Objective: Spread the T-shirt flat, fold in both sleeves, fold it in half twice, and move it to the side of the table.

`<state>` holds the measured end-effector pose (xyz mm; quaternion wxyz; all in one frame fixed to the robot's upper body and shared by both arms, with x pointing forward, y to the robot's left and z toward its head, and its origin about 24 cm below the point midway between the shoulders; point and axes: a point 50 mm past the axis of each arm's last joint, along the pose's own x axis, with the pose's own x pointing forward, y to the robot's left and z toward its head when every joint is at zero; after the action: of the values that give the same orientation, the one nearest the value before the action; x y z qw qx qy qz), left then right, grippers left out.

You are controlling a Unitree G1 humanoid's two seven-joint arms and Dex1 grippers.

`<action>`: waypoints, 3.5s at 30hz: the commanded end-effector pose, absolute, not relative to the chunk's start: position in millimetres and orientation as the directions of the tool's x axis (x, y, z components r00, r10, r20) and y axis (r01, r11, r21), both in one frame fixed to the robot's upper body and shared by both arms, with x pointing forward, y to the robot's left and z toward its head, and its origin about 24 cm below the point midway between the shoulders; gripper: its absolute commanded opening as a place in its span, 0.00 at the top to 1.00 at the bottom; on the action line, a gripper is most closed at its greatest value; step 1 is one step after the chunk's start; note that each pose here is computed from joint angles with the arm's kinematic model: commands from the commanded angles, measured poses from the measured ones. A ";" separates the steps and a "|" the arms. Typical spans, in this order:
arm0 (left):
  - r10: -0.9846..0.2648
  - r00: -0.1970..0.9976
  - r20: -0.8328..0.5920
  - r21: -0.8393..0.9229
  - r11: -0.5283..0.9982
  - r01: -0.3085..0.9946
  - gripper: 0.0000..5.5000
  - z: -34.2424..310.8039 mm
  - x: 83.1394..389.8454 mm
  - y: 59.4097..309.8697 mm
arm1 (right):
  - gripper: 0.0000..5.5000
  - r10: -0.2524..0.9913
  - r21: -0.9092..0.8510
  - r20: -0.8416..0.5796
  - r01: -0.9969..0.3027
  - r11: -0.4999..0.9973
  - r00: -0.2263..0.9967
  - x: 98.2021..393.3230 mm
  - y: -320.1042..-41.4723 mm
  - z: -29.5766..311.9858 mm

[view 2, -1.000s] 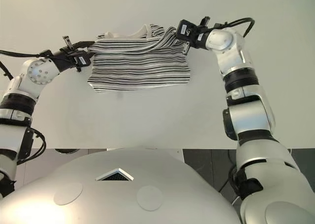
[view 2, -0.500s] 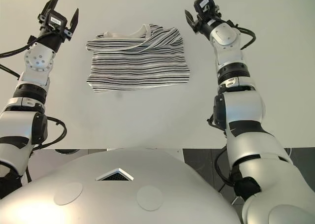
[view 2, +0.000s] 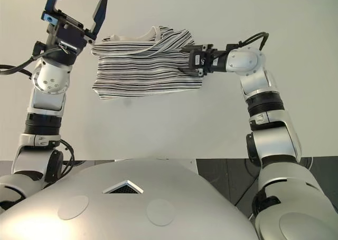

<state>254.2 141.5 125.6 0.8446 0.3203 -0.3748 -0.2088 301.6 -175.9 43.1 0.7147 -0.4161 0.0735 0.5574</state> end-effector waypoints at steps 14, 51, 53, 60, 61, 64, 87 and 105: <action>-0.522 0.727 0.446 0.691 0.717 0.092 0.47 117.2 244.1 154.4 | 0.51 0.087 -0.010 -0.996 -0.937 -0.350 -0.022 264.6 -279.3 1.7; -0.850 0.457 -0.262 0.808 0.065 0.585 0.47 21.3 195.0 140.5 | 0.51 0.776 -0.250 -0.532 -0.938 0.239 0.340 232.5 -83.3 70.6; -0.847 0.422 -0.324 0.791 0.003 0.612 0.47 12.1 185.0 146.7 | 0.51 0.754 -0.243 -0.563 -0.940 0.239 0.337 231.9 -93.4 63.9; -0.803 0.440 -0.402 0.770 -0.036 0.637 0.47 5.0 180.8 167.1 | 0.51 0.690 -0.214 -0.663 -0.956 0.199 0.292 224.5 -126.2 42.6; -0.797 0.440 -0.413 0.767 -0.044 0.640 0.47 3.6 179.6 168.8 | 0.51 0.680 -0.214 -0.673 -0.957 0.198 0.291 223.6 -131.6 41.7; -0.777 0.450 -0.441 0.762 -0.059 0.645 0.47 1.0 178.5 174.8 | 0.51 0.647 -0.216 -0.706 -0.957 0.194 0.290 217.0 -151.1 41.6; -0.825 0.469 -0.314 0.660 0.165 0.733 0.47 40.0 162.6 172.9 | 0.51 0.779 -0.421 -0.552 -0.906 0.048 0.298 141.3 -187.3 110.4; -0.691 0.396 -0.605 0.752 -0.333 0.568 0.47 61.2 116.1 263.2 | 0.32 0.779 -0.672 -0.567 -0.698 -0.249 0.267 119.7 -159.4 56.3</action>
<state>122.5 254.3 66.2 0.6113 0.5877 -0.0635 -0.5262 118.7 -160.2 60.3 0.6155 -0.5023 -0.0317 0.6065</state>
